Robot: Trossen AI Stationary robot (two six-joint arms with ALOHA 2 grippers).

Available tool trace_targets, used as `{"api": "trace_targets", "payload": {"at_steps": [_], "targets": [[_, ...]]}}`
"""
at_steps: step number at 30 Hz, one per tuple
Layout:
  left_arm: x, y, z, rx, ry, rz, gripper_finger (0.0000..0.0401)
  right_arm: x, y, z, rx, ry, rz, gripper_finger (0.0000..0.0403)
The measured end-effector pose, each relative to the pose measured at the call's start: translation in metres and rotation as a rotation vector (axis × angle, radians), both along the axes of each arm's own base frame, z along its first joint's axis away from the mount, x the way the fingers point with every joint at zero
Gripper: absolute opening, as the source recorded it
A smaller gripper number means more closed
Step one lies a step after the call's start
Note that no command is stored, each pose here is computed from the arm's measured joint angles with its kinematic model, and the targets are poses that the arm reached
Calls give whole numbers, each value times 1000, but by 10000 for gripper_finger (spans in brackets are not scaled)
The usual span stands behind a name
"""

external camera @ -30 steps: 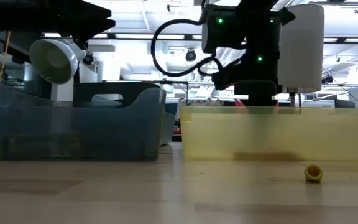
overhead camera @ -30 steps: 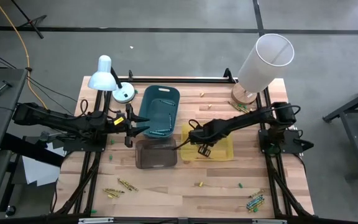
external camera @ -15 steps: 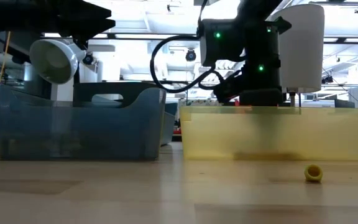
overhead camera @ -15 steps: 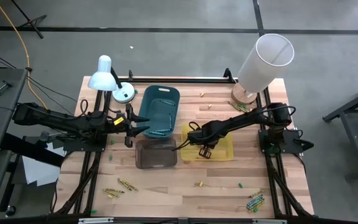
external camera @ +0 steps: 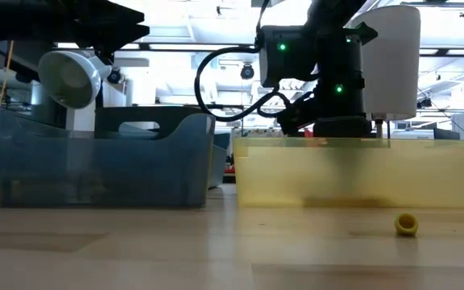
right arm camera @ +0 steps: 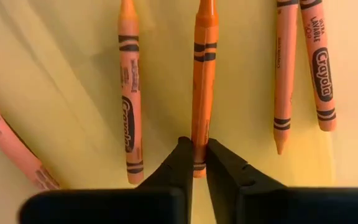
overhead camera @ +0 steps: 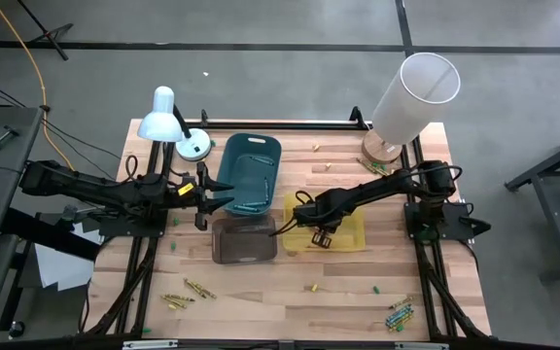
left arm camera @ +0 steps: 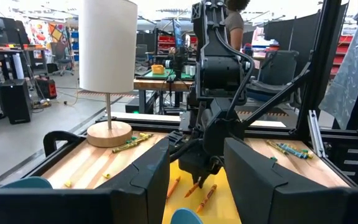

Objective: Sort crayons
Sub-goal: Put the orange crayon into the yellow bin, then put the light green crayon into the black bin

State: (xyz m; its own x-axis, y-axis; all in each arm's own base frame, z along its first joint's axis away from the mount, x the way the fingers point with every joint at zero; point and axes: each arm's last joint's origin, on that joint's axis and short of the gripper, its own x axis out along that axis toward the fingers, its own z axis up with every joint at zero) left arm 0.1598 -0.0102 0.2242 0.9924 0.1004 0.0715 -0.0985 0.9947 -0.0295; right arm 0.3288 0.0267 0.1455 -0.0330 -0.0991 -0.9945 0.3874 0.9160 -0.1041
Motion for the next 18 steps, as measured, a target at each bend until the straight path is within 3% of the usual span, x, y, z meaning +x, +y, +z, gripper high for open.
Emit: {"api": "trace_targets", "payload": {"at_steps": [10, 14, 18], "targets": [[0, 0, 0, 18, 8, 1, 141, -8, 8, 36, -40, 138, 122, 175], [0, -1, 0, -12, -3, -26, 141, -21, 13, 57, -167, 70, 154, 197], [-2, -2, 4, -29, -31, -92, 141, -45, 22, 76, -266, -90, 108, 199]]}}
